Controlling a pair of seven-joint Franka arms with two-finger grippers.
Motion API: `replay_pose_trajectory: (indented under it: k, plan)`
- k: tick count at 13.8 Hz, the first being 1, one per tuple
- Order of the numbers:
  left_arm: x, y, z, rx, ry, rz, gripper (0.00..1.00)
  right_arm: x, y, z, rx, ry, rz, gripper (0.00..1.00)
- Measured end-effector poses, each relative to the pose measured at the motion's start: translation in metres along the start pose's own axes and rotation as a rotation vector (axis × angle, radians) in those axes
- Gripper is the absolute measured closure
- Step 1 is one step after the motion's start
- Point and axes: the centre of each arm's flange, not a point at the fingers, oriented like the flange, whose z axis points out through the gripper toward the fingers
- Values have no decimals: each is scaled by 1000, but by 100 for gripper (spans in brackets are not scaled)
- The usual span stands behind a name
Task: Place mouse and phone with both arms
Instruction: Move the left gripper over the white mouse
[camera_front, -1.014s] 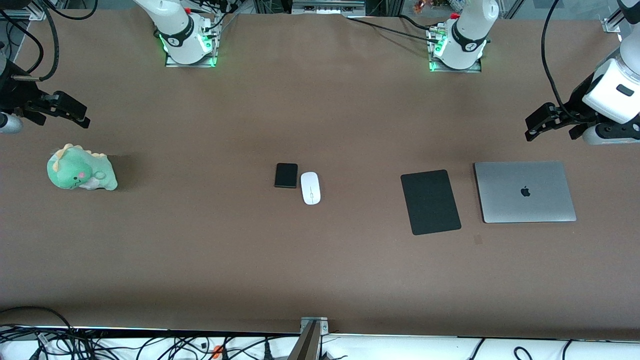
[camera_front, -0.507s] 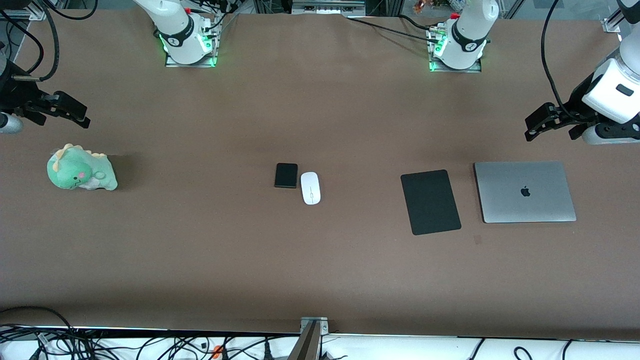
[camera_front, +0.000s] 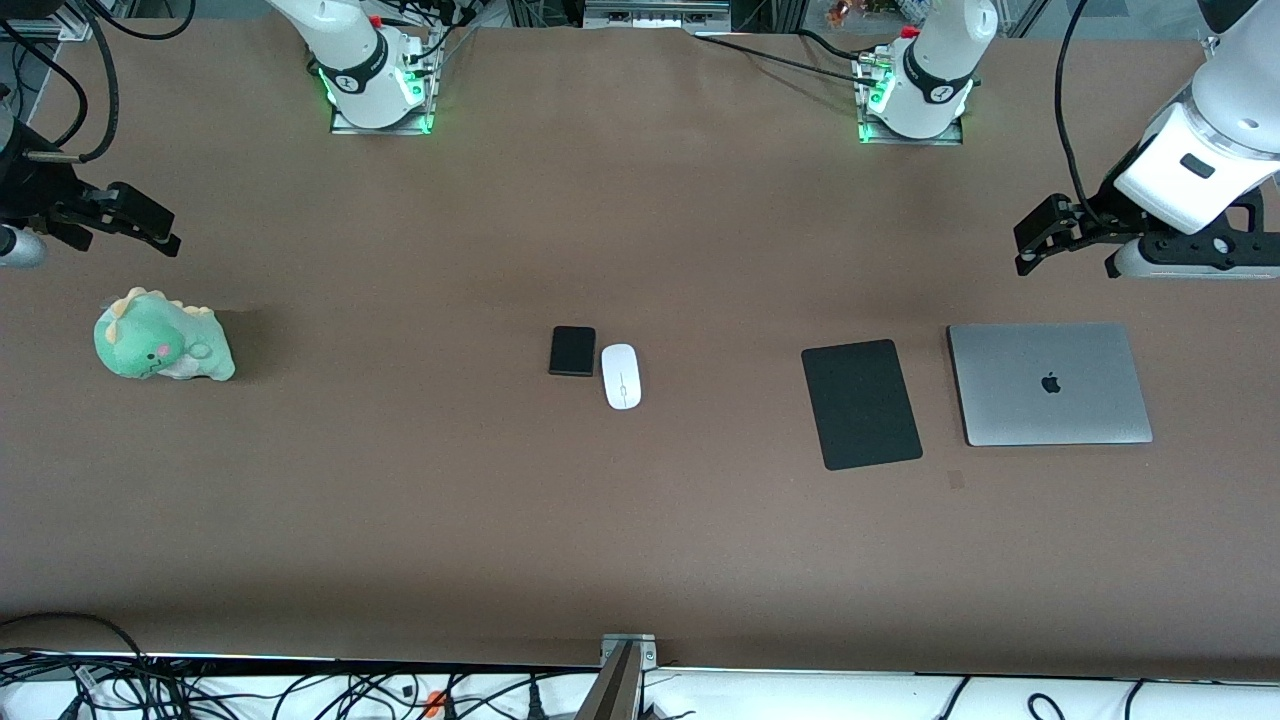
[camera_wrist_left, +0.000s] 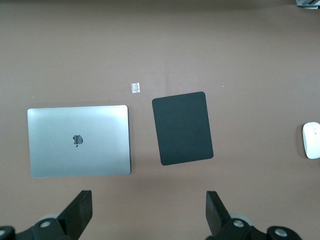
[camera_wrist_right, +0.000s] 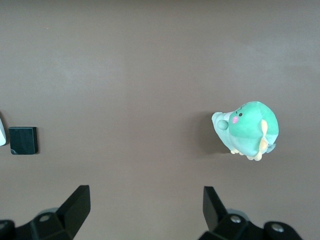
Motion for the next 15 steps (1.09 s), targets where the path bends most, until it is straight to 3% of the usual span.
replay_pose_trajectory:
  k: [10,15]
  plan:
    - [7,15,27,-4,-62,50,0,0,0,0,0,0,0,0]
    - [13,19,65,-4,-157,62,0,0,0,0,0,-1,0,0]
